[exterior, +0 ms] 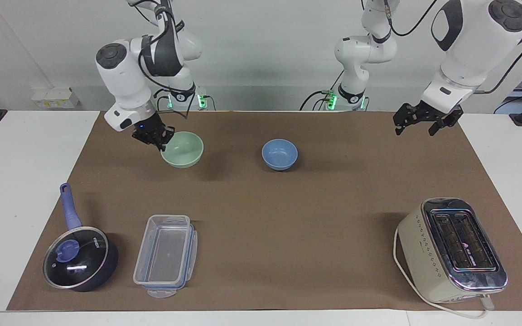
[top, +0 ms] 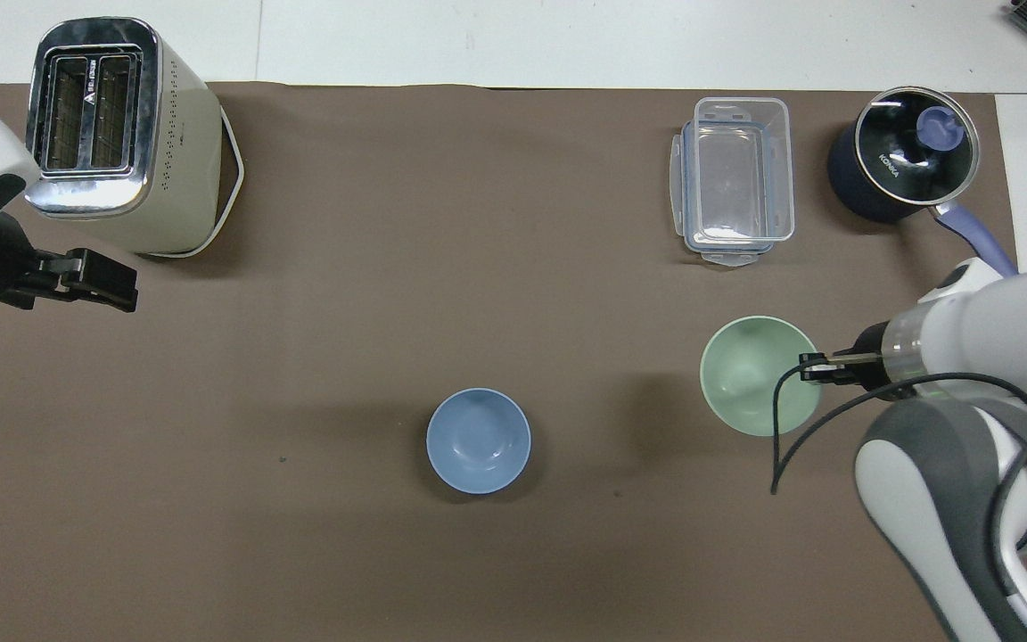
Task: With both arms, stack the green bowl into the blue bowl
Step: 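Grip the green bowl rim and carry it over the blue bowl, then lower the green bowl into the blue bowl with the right gripper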
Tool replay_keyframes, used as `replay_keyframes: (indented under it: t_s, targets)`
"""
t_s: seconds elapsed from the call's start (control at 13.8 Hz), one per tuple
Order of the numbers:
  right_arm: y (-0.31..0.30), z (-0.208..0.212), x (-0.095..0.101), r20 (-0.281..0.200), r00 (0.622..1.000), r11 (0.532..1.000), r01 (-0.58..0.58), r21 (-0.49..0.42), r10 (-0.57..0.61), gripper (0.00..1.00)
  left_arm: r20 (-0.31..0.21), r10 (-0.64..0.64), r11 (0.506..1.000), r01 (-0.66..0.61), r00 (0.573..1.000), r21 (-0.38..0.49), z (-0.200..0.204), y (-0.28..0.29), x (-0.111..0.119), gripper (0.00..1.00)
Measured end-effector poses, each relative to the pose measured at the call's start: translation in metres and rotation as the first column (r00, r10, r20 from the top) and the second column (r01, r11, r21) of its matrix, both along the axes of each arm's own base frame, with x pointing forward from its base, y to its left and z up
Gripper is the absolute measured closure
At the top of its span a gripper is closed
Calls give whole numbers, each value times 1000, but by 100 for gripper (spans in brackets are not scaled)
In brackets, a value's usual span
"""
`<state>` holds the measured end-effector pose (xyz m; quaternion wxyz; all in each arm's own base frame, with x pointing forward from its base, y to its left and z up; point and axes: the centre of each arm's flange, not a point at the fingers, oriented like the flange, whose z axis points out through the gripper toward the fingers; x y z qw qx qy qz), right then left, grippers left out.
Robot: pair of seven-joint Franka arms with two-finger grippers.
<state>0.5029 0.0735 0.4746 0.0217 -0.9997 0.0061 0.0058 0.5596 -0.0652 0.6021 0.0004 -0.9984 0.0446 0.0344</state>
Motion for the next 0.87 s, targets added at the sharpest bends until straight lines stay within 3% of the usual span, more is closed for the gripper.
replay_keyframes:
  t_s: [0.43, 0.65, 0.87]
  targets:
    - [143, 14, -32, 15, 1000, 999, -4, 43, 4, 96, 0, 0, 1000, 0, 1000, 0, 0, 0, 0, 0]
    - [200, -3, -50, 34, 999, 998, 2, 61, -4, 96, 0, 0, 1000, 0, 1000, 0, 0, 0, 0, 0]
    - [227, -27, -54, 37, 999, 997, 16, 69, -19, 96, 0, 0, 1000, 0, 1000, 0, 0, 0, 0, 0]
